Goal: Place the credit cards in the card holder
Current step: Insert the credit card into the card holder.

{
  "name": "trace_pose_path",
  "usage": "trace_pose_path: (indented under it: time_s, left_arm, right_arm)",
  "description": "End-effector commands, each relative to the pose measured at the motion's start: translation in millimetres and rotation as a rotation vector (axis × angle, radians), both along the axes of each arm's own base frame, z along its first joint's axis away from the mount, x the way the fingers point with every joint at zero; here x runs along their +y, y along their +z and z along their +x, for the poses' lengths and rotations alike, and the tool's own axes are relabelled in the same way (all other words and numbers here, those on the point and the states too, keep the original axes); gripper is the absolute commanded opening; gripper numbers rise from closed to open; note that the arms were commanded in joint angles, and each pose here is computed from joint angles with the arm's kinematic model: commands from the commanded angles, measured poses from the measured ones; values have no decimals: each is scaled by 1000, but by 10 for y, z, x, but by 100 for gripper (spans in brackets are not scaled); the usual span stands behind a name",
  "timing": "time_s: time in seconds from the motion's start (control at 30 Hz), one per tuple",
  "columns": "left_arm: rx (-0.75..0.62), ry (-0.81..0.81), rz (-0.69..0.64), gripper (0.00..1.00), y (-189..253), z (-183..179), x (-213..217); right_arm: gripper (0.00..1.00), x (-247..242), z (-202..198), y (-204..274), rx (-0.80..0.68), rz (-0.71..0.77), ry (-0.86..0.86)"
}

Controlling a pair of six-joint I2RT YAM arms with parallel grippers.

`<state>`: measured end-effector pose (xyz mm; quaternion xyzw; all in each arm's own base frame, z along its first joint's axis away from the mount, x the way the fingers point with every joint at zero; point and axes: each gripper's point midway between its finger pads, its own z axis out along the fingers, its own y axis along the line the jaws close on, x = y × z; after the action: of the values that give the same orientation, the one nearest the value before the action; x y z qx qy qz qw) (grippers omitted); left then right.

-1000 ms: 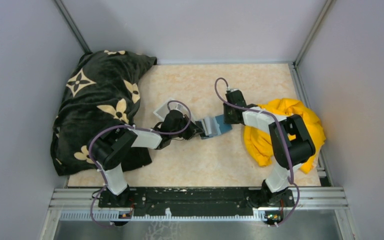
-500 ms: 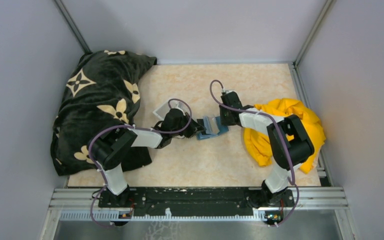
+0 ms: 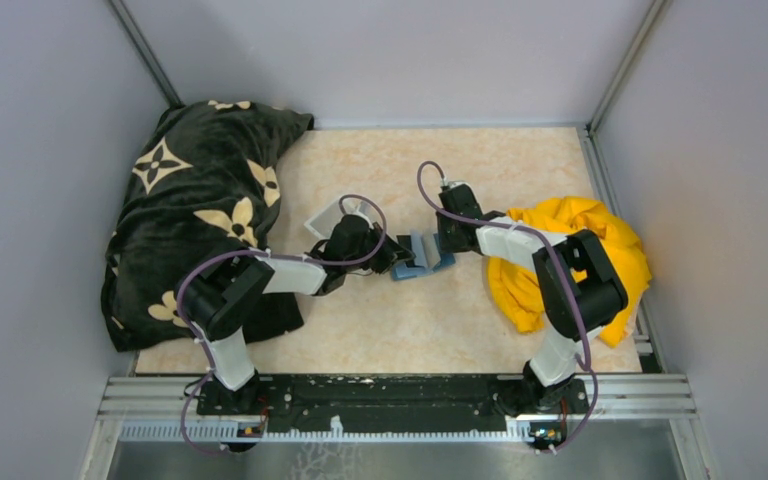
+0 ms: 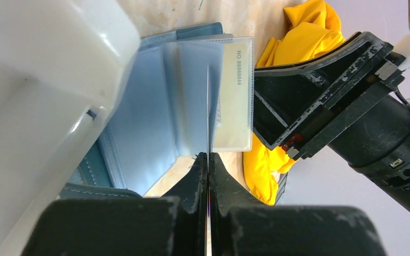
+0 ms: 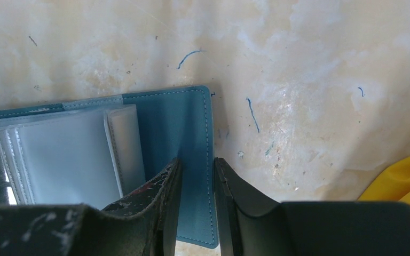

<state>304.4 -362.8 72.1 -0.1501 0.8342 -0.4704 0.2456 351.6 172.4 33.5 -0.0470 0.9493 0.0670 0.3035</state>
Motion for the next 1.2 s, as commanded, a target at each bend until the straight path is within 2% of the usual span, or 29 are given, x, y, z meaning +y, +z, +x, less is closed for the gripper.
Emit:
trace_pose_path:
  time_s: [0.0, 0.37, 0.63, 0.87, 1.17]
  left_arm:
    - [-43, -10, -13, 0, 137, 56, -89]
    - [-55, -25, -3, 0, 170, 60, -157]
    - [-57, -32, 20, 0, 153, 65, -174]
    - [-46, -21, 55, 0, 60, 35, -107]
    - [-97, 20, 105, 0, 232, 43, 60]
  right_arm:
    - [29, 88, 39, 143, -35, 26, 7]
    - [29, 60, 15, 170, -37, 17, 7]
    - [33, 5, 58, 423, -96, 13, -15]
    - [34, 1, 67, 487, -110, 20, -17]
    - [35, 20, 69, 537, -119, 32, -11]
